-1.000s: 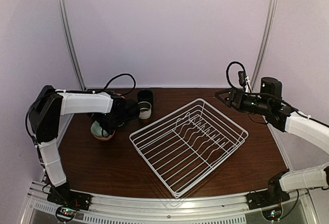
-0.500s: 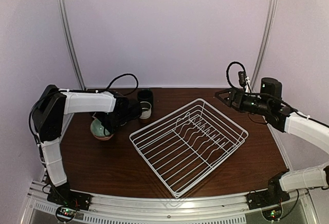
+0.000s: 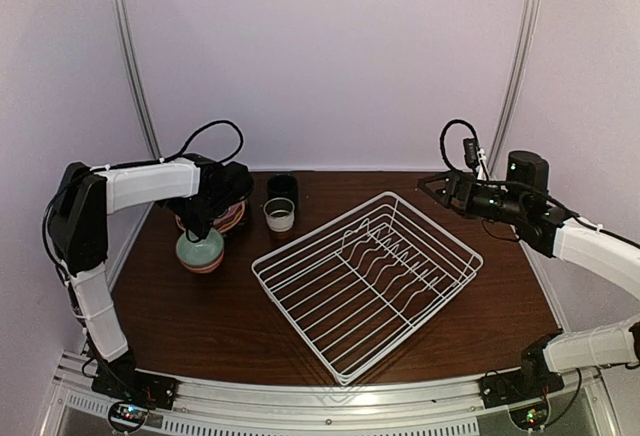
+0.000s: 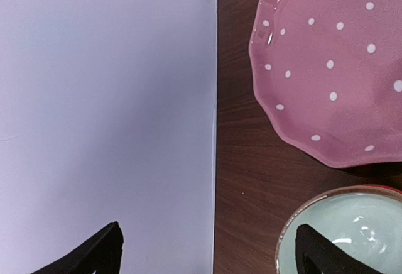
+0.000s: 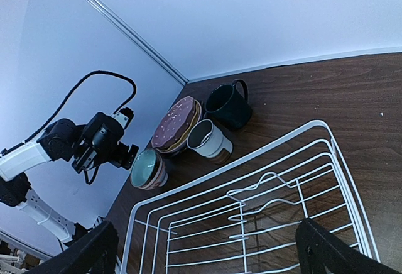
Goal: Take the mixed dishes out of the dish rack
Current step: Adjust the bowl in the bowl.
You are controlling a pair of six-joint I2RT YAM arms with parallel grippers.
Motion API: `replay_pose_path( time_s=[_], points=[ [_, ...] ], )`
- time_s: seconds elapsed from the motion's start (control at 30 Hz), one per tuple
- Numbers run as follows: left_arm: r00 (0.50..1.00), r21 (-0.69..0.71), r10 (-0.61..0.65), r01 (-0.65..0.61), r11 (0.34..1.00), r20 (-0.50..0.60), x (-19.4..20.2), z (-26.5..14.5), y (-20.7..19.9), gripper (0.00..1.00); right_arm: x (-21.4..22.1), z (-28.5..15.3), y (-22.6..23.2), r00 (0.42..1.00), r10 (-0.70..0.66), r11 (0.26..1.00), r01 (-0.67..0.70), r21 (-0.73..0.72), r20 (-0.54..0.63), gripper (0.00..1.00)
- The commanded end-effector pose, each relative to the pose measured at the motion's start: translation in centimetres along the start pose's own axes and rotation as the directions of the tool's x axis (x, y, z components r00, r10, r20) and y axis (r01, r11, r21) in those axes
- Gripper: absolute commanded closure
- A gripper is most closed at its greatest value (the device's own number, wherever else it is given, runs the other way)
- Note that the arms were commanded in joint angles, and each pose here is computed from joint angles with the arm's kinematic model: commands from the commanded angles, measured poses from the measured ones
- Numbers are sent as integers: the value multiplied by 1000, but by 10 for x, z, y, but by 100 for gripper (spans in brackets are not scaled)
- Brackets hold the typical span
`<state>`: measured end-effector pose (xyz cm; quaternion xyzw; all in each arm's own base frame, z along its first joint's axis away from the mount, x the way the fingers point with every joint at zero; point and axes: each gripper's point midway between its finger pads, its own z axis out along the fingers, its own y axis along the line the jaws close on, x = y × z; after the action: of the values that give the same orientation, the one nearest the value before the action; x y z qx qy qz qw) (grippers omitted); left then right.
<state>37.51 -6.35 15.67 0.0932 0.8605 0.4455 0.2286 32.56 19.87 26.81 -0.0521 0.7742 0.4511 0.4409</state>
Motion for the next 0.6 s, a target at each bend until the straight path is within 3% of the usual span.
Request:
replay_pose_path(
  time_s=[0.0,0.57],
  points=[
    [1000,50,-13,13,999,-10,-5,10,-9,3,1,-3,-1,1000,-3,1000,3,-3,5,0],
    [999,87,16,-11,996,-48,-5,24,-24,3,-1,-3,-1,1000,0,1000,0,-12,6,0]
  ],
)
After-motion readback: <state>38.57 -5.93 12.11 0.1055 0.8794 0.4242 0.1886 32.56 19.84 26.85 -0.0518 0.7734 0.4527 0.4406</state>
